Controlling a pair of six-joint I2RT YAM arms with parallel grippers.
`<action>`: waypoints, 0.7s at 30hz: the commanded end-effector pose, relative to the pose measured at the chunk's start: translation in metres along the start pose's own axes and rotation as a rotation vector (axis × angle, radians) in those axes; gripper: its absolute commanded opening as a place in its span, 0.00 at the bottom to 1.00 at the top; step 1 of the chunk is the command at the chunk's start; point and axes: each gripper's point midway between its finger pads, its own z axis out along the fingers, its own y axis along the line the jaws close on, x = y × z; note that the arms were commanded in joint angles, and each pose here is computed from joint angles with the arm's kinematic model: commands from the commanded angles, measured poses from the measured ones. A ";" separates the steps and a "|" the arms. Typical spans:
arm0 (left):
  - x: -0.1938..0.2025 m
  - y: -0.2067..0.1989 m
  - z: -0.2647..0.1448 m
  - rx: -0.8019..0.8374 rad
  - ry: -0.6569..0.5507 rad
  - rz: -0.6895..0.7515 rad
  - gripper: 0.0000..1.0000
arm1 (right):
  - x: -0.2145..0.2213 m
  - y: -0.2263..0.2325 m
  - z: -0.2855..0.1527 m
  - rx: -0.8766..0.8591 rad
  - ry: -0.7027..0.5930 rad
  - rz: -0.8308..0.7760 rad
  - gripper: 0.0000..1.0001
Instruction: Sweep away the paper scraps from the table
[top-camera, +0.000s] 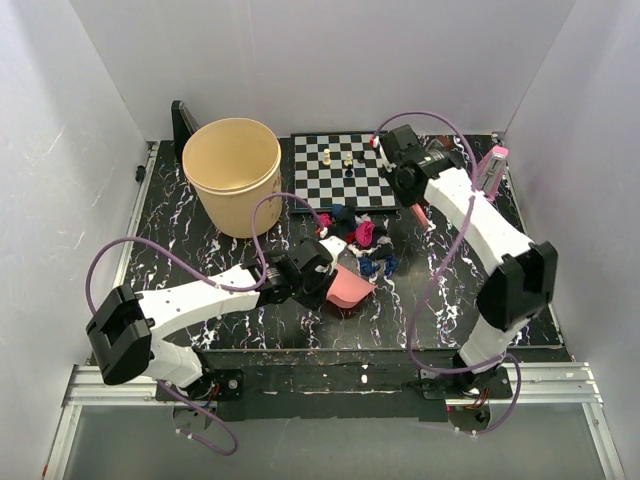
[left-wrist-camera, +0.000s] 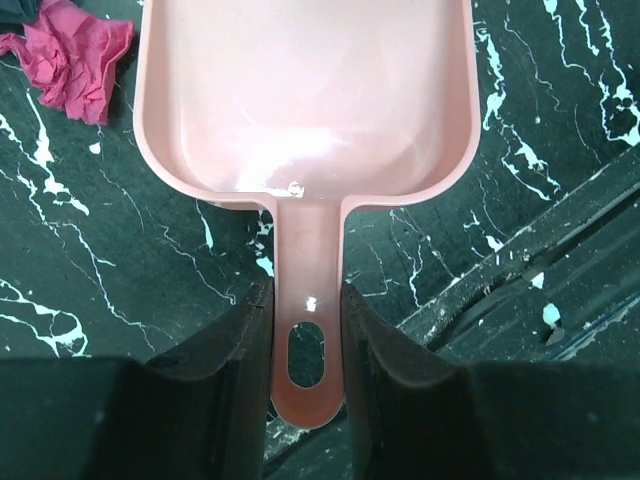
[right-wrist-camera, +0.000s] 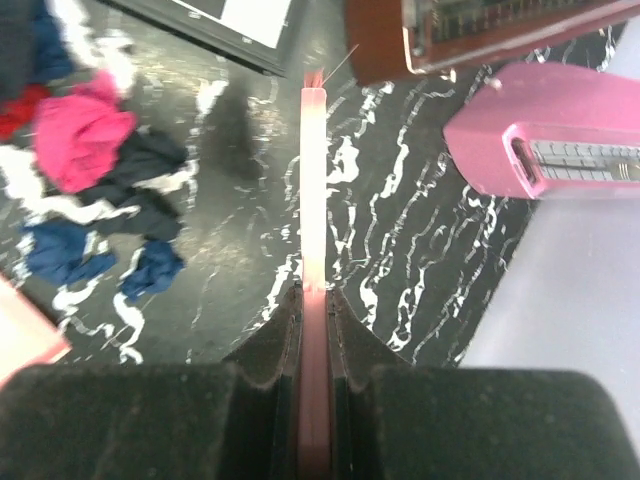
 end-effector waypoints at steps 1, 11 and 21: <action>-0.010 0.001 0.009 -0.032 -0.036 0.025 0.00 | 0.028 -0.009 0.039 0.106 0.216 -0.035 0.01; -0.001 0.003 0.024 -0.067 -0.013 0.051 0.00 | 0.043 0.072 0.043 -0.142 0.210 -0.126 0.01; -0.003 0.005 0.026 -0.077 -0.035 0.061 0.00 | 0.040 0.159 -0.029 -0.557 0.038 -0.194 0.01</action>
